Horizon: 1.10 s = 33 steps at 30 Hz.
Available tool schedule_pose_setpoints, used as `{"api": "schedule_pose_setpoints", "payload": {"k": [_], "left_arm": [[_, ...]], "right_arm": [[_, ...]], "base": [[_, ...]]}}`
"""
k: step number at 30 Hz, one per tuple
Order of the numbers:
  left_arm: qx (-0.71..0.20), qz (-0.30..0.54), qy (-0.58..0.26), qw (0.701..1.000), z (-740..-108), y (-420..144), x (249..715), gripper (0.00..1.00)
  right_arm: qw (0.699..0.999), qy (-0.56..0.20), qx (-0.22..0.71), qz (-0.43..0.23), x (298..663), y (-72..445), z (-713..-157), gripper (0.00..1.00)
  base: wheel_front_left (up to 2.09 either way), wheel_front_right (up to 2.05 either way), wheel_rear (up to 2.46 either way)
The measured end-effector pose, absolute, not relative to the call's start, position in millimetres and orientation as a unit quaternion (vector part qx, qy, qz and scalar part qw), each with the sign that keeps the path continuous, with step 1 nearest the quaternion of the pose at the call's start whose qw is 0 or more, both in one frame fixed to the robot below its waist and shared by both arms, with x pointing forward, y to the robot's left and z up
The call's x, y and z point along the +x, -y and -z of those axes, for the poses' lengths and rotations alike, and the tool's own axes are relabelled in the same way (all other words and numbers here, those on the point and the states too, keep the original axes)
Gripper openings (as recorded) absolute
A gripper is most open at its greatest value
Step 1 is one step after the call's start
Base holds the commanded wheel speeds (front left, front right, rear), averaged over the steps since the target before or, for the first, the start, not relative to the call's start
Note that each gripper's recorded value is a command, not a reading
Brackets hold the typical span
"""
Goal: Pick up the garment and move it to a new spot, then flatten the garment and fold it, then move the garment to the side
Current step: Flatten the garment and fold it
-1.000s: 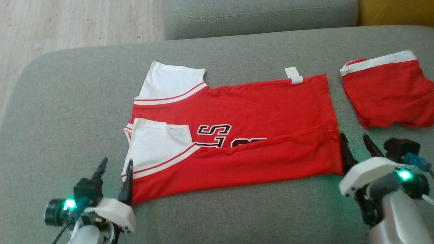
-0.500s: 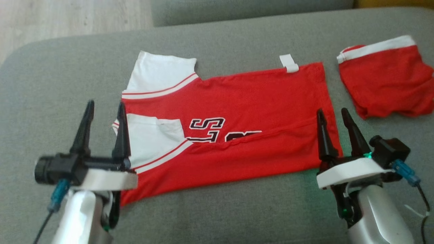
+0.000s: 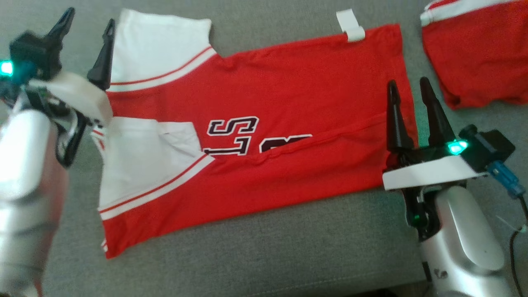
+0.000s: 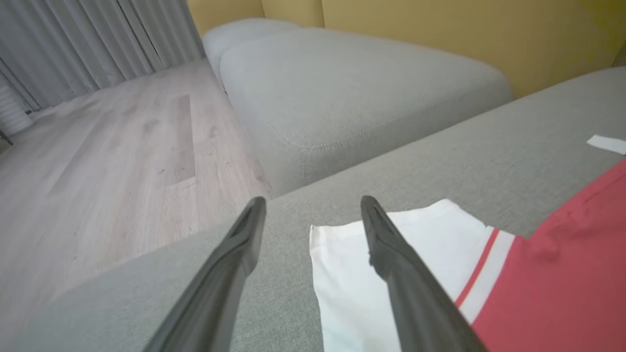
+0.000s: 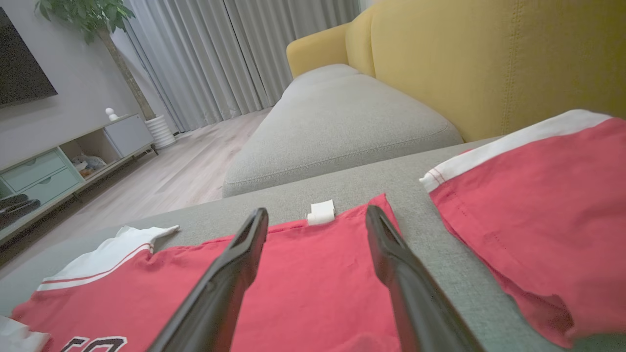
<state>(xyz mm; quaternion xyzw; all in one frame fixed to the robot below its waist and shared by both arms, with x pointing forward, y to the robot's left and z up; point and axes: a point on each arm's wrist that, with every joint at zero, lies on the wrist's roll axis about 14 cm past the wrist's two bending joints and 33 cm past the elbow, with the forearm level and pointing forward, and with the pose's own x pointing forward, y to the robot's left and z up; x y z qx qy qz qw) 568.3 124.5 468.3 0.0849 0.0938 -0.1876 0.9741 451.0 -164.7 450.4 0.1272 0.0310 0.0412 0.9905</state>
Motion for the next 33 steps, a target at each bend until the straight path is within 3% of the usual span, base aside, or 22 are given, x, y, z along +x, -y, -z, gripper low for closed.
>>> {"api": "schedule_pose_setpoints", "payload": {"k": [8, 25, 26, 27, 28, 29, 33], "left_arm": [[0.089, 0.207, -0.251, 0.942, -388.3, -127.4, 598.5, 1.0], [0.063, 0.233, -0.283, 0.928, -346.0, -103.6, 631.4, 1.0], [0.061, 0.236, -0.285, 0.927, -345.5, -101.1, 631.5, 0.89], [0.059, 0.239, -0.289, 0.925, -344.7, -99.3, 630.7, 0.47], [0.057, 0.242, -0.292, 0.924, -344.4, -97.1, 629.6, 0.15], [0.058, 0.247, -0.292, 0.922, -344.9, -94.4, 628.5, 0.0], [0.063, 0.26, -0.282, 0.921, -351.3, -88.8, 622.8, 0.0]], "right_arm": [[0.991, -0.042, 0.122, -0.036, 468.2, 170.9, -432.4, 1.0], [0.991, -0.074, 0.115, -0.003, 468.7, 194.2, -401.9, 1.0], [0.991, -0.075, 0.115, -0.002, 468.7, 194.3, -401.5, 1.0], [0.991, -0.075, 0.114, -0.002, 468.9, 194.5, -401.6, 1.0], [0.991, -0.074, 0.114, -0.002, 469.1, 194.6, -402.0, 1.0], [0.991, -0.073, 0.114, -0.002, 469.1, 194.6, -402.5, 1.0], [0.991, -0.069, 0.114, -0.003, 469.1, 194.6, -406.4, 1.0]], "base": [[0.0, 0.0, 0.0], [0.0, 0.0, 0.0], [0.0, 0.0, 0.0], [0.0, 0.0, 0.0], [0.0, 0.0, 0.0], [0.0, 0.0, 0.0], [0.0, 0.0, 0.0]]}}
